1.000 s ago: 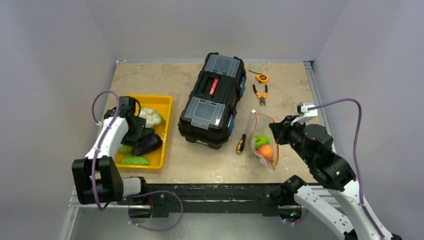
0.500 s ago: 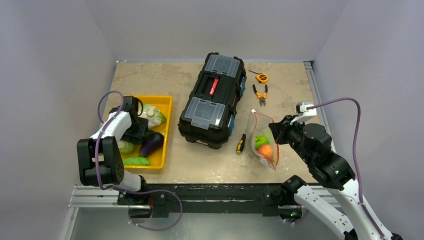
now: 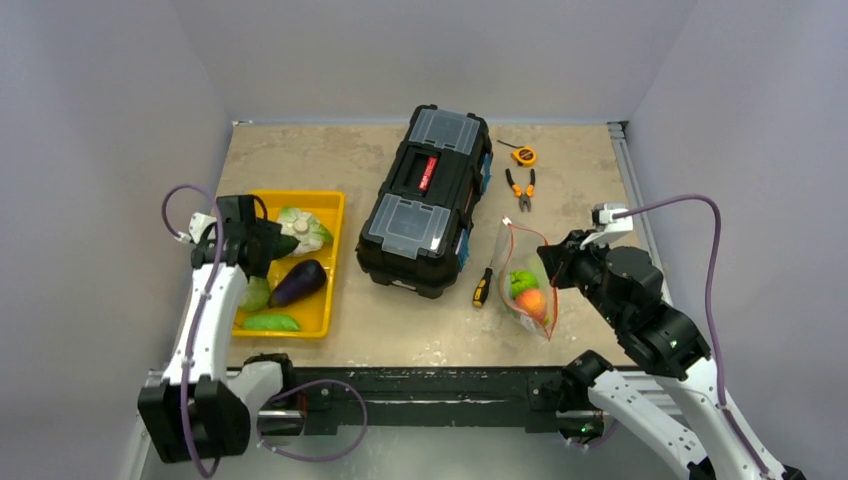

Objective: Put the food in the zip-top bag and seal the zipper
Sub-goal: Pick up the fake fruit from the bin, then place the fake fruit in the zipper food storage bag.

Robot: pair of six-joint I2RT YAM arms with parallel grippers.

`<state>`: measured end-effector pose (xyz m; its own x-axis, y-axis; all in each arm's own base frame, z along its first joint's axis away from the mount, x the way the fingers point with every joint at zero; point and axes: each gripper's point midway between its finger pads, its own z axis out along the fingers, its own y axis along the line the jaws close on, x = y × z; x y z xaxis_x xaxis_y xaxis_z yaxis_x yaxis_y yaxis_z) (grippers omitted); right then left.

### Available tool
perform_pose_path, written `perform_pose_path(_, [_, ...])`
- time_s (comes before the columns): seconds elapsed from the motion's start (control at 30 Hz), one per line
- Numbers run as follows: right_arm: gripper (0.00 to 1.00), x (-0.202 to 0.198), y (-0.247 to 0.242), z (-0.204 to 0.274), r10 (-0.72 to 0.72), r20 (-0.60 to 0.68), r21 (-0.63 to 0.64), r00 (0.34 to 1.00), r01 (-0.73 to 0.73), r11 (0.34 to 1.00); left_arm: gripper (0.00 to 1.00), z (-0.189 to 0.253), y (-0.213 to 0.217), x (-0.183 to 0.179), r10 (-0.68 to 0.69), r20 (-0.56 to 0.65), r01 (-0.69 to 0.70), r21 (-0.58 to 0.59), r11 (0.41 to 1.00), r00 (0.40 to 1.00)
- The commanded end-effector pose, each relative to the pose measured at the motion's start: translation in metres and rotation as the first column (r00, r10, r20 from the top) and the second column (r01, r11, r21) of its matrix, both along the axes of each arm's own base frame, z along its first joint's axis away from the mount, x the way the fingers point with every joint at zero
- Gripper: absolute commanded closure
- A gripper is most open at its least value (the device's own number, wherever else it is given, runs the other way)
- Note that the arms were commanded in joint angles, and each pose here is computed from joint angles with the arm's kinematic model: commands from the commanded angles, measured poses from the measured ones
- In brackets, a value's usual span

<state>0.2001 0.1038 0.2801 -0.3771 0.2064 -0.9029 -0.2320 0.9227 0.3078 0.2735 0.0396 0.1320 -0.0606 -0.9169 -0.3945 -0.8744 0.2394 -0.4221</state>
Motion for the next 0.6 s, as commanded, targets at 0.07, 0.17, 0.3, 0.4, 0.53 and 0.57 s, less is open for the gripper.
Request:
perform_pose_path(0.07, [1.00, 0.007, 0.003, 0.010, -0.001, 0.041, 0.009, 0.999, 0.001, 1.000, 0.46, 0.072, -0.035, 0.016, -0.400, 0.339, 0.364, 0.167, 0.916, 0.851])
perform_pose_path(0.17, [1.00, 0.006, 0.004, 0.010, 0.004, 0.040, 0.010, 0.999, -0.004, 1.000, 0.48, 0.118, -0.094, 0.020, -0.632, 0.585, 0.603, 0.282, 0.746, 0.508])
perform_pose_path(0.3, [1.00, 0.005, 0.004, 0.011, 0.006, 0.042, 0.013, 0.999, -0.006, 1.000, 0.60, 0.191, -0.176, -0.017, -0.650, 0.734, 0.721, 0.558, 0.410, -0.198])
perform_pose_path(0.4, [1.00, 0.006, 0.005, 0.010, 0.008, 0.038, 0.010, 0.999, -0.008, 1.000, 0.67, 0.223, -0.219, -0.060, -0.550, 0.647, 0.667, 0.717, 0.203, -0.528])
perform_pose_path(0.53, [1.00, 0.007, 0.006, 0.008, 0.010, 0.029, 0.004, 1.000, -0.011, 1.000, 0.70, 0.237, -0.264, -0.097, -0.398, 0.622, 0.649, 0.757, 0.082, -0.675])
perform_pose_path(0.57, [1.00, 0.007, 0.006, 0.008, 0.009, 0.030, 0.005, 1.000, -0.009, 1.000, 0.70, 0.239, -0.274, -0.103, -0.370, 0.627, 0.651, 0.755, 0.072, -0.686])
